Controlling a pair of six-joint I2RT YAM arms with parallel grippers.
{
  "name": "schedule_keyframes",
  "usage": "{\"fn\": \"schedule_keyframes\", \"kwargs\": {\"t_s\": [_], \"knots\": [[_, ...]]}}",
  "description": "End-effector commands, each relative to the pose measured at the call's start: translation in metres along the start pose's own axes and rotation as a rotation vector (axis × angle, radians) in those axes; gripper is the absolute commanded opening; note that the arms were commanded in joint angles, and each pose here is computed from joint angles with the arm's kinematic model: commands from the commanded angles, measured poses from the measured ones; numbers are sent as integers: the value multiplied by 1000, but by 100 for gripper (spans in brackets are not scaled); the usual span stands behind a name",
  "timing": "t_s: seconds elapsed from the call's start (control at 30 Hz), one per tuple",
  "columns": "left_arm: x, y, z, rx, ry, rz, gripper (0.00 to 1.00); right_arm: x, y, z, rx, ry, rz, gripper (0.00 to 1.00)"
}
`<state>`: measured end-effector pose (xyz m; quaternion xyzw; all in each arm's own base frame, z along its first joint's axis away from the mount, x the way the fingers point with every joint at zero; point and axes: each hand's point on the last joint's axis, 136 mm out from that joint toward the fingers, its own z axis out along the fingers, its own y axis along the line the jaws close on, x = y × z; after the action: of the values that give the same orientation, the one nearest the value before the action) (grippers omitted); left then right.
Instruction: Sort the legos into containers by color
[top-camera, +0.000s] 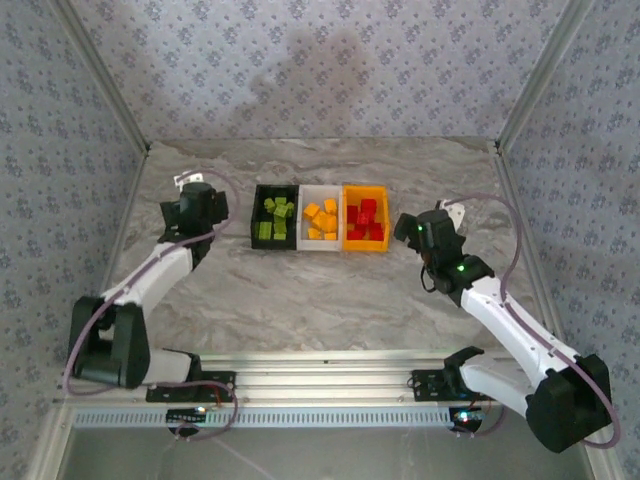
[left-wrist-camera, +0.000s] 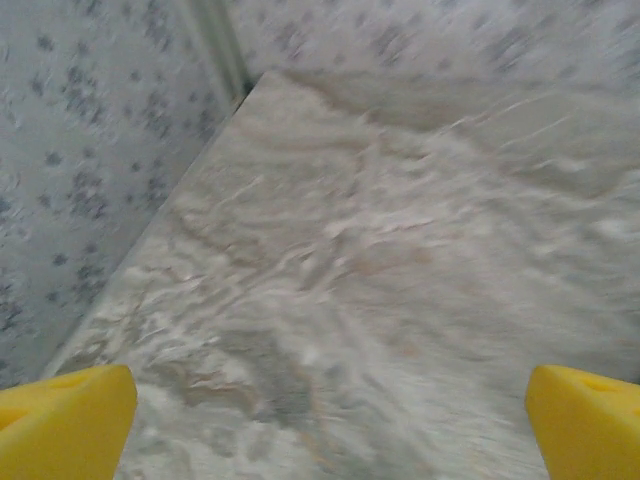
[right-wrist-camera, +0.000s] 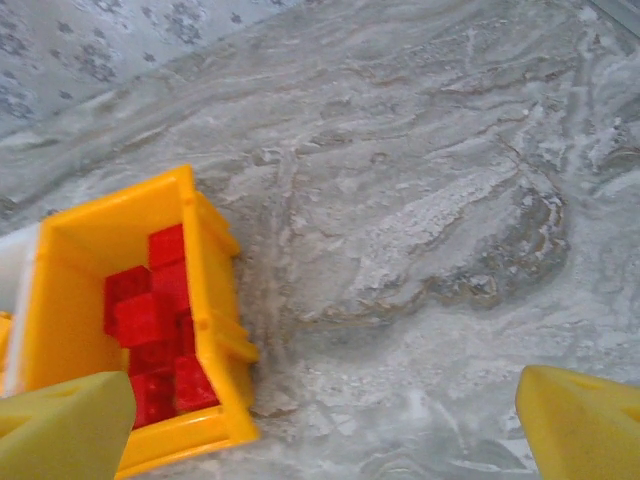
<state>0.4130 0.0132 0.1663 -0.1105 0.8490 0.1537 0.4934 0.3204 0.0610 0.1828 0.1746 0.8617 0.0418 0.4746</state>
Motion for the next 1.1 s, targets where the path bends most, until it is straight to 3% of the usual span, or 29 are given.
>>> {"fn": "schedule_keyframes", "kwargs": {"t_s": [0.0,0.27,0.57,0.6,0.67,0.7,0.77,0.9,1.07], "knots": [[25,9,24,-67,36,74,100,-3,-6,2,12,-22,-63,100],[58,1,32,6,-55,108,100,-1,-19,7,5,-50,-48,100],[76,9,22,180,-151,-42,99,-6,-21,10,-41,-140,-83,100],[70,8,21,187,-214,-40,99,-7,-21,10,-42,-154,-88,100],[77,5,25,206,-116,-25,100,-9,-25,9,-30,-179,-111,100],[72,8,26,207,-166,-46,99,-12,-27,8,-22,-195,-125,100],[75,9,26,204,-124,-44,99,-19,-36,7,29,-231,-164,100],[74,10,26,196,-144,-49,99,-38,-69,12,159,-286,-199,100],[74,9,25,199,-140,-48,100,-39,-97,41,172,-293,-221,100]]}}
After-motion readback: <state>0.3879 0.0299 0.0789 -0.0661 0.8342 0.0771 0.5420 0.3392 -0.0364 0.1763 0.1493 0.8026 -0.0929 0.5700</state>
